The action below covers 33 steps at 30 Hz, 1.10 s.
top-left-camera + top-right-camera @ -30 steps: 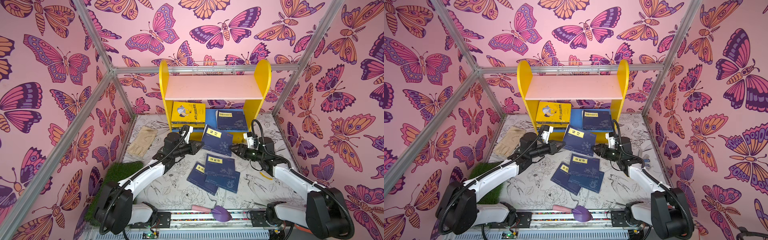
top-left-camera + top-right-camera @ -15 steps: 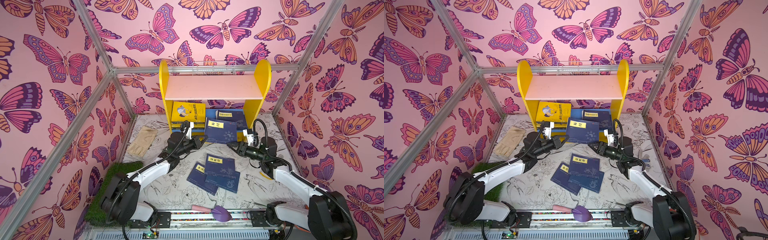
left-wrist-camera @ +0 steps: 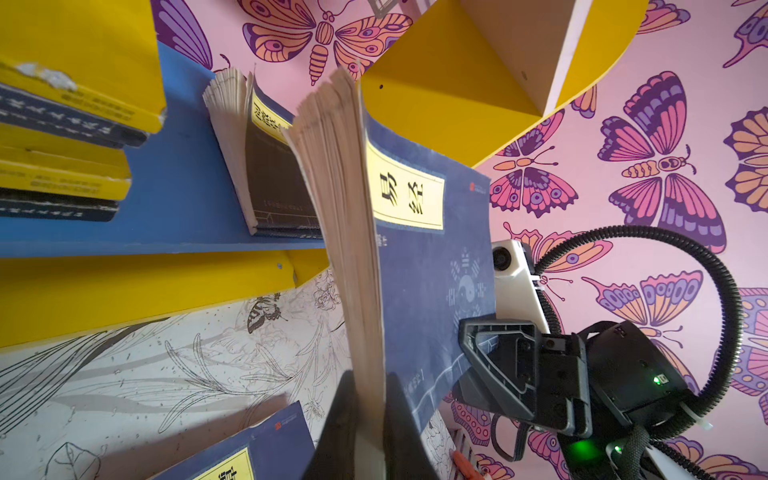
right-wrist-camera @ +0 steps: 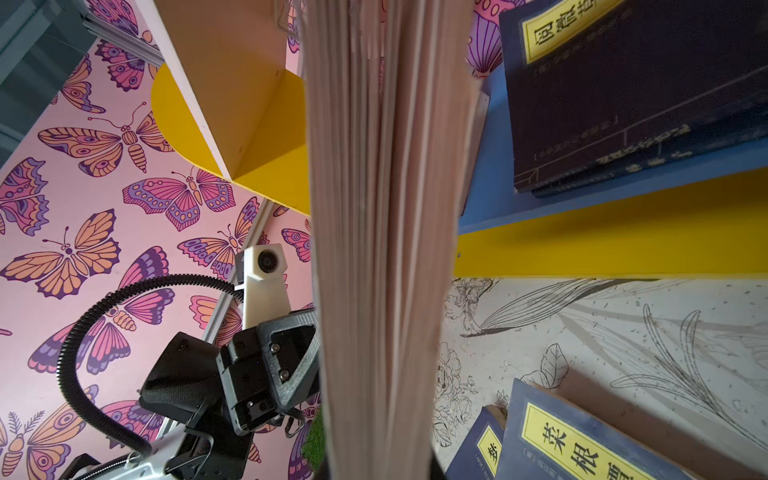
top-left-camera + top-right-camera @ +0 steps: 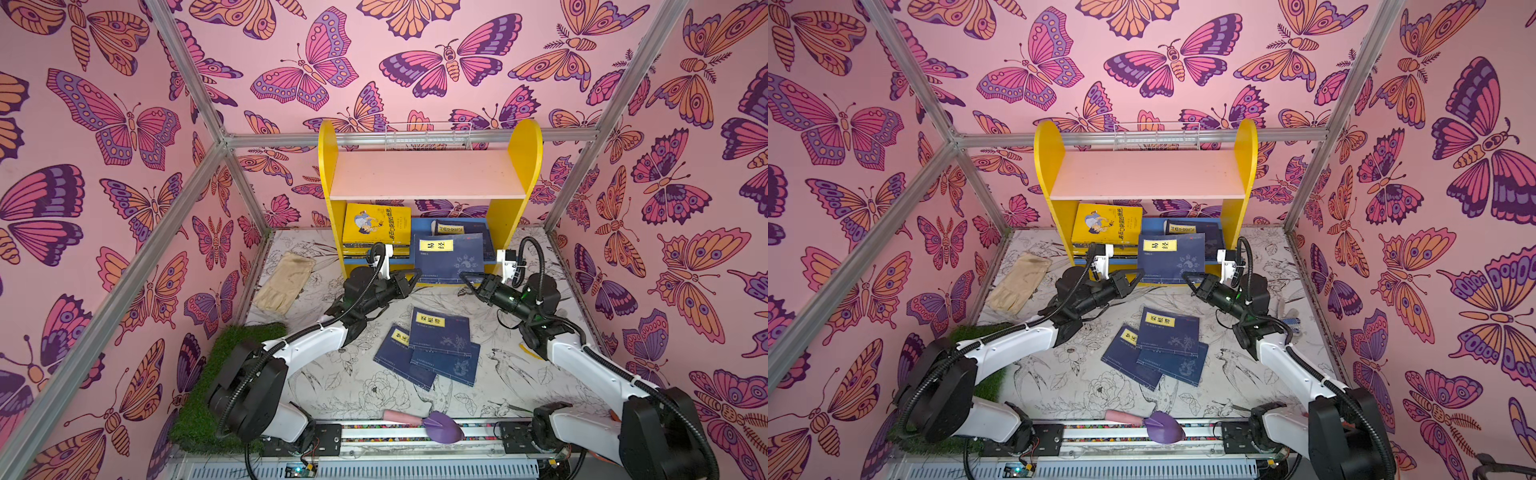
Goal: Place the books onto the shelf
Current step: 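Carry the book to the blue shelf board and lower it with both grippers, then release the book with the right gripper and withdraw it while the left holds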
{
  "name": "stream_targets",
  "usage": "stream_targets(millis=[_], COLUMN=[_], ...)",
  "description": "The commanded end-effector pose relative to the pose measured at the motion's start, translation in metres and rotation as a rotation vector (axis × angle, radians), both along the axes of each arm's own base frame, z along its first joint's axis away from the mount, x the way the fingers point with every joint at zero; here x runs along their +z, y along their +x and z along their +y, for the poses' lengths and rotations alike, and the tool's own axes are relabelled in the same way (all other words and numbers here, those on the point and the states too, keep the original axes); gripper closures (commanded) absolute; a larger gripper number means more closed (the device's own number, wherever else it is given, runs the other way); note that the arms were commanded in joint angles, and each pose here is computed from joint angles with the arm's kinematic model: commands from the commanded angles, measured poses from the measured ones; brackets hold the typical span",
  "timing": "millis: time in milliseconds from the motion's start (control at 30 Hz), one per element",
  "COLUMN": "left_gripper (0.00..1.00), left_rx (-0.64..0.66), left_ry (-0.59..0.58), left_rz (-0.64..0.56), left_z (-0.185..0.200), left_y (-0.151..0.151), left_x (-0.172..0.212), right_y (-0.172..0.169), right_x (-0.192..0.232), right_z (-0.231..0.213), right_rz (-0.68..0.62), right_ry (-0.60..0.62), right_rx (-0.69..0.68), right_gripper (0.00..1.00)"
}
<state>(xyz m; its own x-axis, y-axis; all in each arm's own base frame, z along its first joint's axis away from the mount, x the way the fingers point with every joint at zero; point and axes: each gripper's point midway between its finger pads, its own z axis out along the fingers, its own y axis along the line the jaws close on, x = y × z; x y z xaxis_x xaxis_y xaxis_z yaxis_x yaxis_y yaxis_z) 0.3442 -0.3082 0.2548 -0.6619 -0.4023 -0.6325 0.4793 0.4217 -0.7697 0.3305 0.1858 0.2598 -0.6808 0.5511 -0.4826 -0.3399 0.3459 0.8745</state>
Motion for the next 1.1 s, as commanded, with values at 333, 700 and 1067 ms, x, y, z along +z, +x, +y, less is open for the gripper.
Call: stream_targets(millis=[333,700,1067], left_gripper=[0.34,0.77,1.00], left_rx=[-0.143,-0.211,-0.224], left_ry=[0.035,0.025,0.056], left_rz=[0.123,0.111,0.068], left_z=[0.010,0.001,-0.028], left_y=[-0.006,-0.011,-0.013], left_x=[-0.002,0.003,0.006], right_y=[0.001,-0.001,0.025], right_x=[0.051,0.043,0.003], right_z=[0.011,0.022,-0.031], right_rz=[-0.133,-0.095,0.067], right_ry=[0.054,0.018,-0.056], right_rx=[0.113,0.203,-0.045], right_gripper=[1.00,1.00,0.65])
